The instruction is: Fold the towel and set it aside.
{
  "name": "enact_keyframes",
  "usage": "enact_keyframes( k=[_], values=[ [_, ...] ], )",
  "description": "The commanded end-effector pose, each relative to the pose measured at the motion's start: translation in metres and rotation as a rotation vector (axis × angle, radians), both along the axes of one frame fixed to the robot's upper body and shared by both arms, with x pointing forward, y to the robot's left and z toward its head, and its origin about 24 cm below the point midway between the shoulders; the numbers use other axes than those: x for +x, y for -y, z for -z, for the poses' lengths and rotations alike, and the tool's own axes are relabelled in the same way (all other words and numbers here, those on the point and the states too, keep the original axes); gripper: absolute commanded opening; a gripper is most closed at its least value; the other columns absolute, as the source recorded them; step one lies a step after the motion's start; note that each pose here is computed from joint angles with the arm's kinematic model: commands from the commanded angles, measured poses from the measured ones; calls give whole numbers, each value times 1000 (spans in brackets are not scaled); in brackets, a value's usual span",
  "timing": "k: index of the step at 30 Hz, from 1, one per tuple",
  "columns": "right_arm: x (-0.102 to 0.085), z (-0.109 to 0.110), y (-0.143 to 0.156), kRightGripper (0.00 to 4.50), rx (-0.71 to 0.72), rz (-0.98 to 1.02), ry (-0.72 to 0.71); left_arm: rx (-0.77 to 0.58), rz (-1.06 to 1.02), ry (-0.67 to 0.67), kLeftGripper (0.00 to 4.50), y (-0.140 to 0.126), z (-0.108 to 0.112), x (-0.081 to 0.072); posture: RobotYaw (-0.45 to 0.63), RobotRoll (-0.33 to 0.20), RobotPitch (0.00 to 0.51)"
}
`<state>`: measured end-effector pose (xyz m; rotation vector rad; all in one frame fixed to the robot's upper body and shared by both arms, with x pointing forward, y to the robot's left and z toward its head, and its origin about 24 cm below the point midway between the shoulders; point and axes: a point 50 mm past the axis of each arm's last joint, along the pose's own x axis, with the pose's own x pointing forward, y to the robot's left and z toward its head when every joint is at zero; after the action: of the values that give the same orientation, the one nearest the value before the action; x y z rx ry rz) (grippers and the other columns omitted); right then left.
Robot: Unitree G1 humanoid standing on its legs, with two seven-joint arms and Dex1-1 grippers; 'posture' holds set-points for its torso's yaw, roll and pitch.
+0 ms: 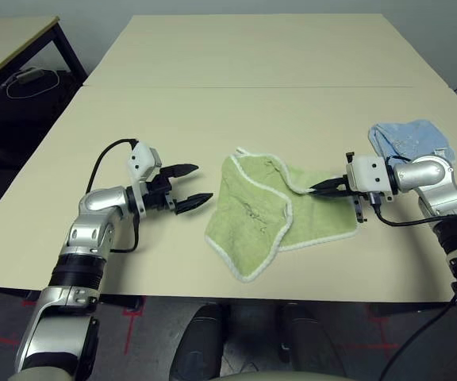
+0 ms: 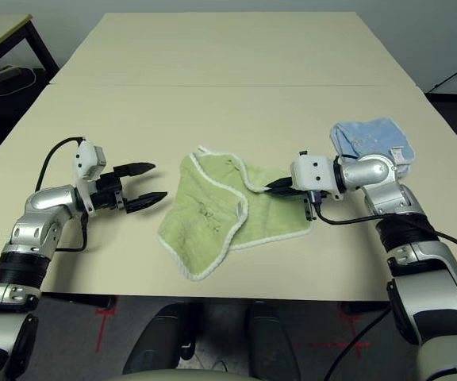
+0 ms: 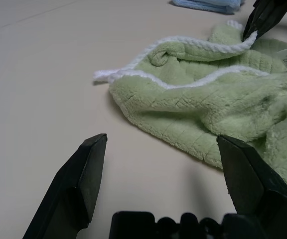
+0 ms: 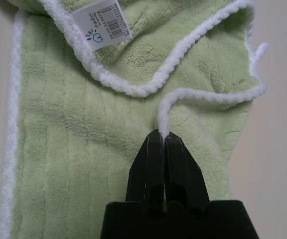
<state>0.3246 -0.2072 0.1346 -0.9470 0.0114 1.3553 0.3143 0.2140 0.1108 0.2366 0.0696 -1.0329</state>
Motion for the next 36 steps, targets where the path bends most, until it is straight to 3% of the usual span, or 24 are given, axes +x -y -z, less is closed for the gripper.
enact_keyframes(
  k=[1, 12, 24, 30, 36],
  values=[
    [3, -9, 6, 41, 0, 19, 25, 15, 19, -1, 4500, 3, 1, 2, 96, 0, 130],
    [14, -31, 21, 41, 202, 207, 72, -26, 88, 58, 4500, 5, -11, -1, 82, 0, 133],
    [7, -25, 27, 41, 203, 224, 56, -8, 302, -17, 4500, 13, -14, -18, 56, 0, 143],
    [6, -26, 28, 41, 202, 227, 53, -23, 303, -46, 4500, 19, -11, -16, 53, 0, 140],
    [6, -26, 27, 41, 203, 227, 49, -8, 233, 43, 4500, 18, -17, -7, 59, 0, 139]
  ],
)
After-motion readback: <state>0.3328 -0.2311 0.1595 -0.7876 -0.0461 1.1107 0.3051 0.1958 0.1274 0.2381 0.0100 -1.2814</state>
